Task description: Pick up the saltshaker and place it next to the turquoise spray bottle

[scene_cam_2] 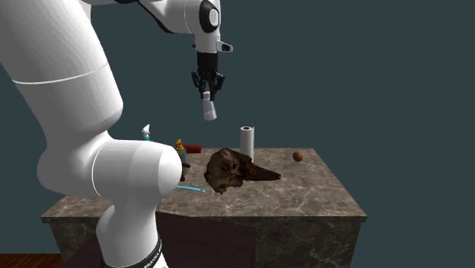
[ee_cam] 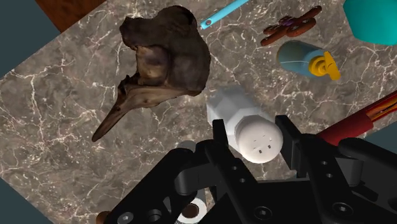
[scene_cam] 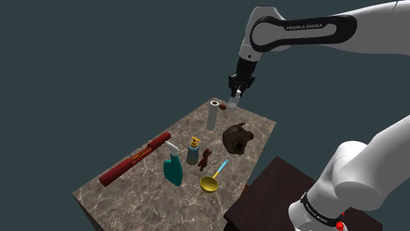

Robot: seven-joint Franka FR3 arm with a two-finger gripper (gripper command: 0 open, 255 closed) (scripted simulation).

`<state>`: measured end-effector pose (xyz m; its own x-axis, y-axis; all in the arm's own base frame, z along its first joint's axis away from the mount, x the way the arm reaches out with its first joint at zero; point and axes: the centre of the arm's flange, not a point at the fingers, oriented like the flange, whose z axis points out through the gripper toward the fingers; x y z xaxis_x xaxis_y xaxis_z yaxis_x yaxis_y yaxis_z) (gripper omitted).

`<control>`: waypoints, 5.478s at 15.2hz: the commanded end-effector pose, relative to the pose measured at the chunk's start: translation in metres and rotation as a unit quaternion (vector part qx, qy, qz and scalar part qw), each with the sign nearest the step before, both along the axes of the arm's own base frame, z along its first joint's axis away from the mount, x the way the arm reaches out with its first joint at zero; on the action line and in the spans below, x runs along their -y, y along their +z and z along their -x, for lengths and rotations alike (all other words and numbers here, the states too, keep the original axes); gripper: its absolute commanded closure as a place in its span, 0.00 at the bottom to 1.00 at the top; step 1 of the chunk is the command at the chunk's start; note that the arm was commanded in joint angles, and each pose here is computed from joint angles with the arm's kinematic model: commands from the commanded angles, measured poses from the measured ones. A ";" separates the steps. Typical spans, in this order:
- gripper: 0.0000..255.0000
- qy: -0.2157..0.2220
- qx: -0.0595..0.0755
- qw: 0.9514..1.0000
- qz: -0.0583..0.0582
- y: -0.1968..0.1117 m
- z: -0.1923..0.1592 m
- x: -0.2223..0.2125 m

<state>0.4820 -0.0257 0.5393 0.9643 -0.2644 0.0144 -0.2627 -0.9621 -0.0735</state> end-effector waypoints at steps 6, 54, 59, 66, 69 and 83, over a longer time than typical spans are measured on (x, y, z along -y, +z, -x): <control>1.00 -0.001 0.000 1.000 0.000 -0.001 -0.017 -0.095; 1.00 -0.001 0.000 1.000 0.000 -0.186 -0.047 -0.257; 1.00 -0.001 0.000 1.000 0.000 -0.212 -0.047 -0.257; 1.00 -0.001 0.000 1.000 0.000 -0.249 -0.047 -0.257; 1.00 -0.001 0.000 1.000 0.000 -0.265 -0.047 -0.257; 1.00 -0.001 0.000 1.000 0.000 -0.305 -0.047 -0.257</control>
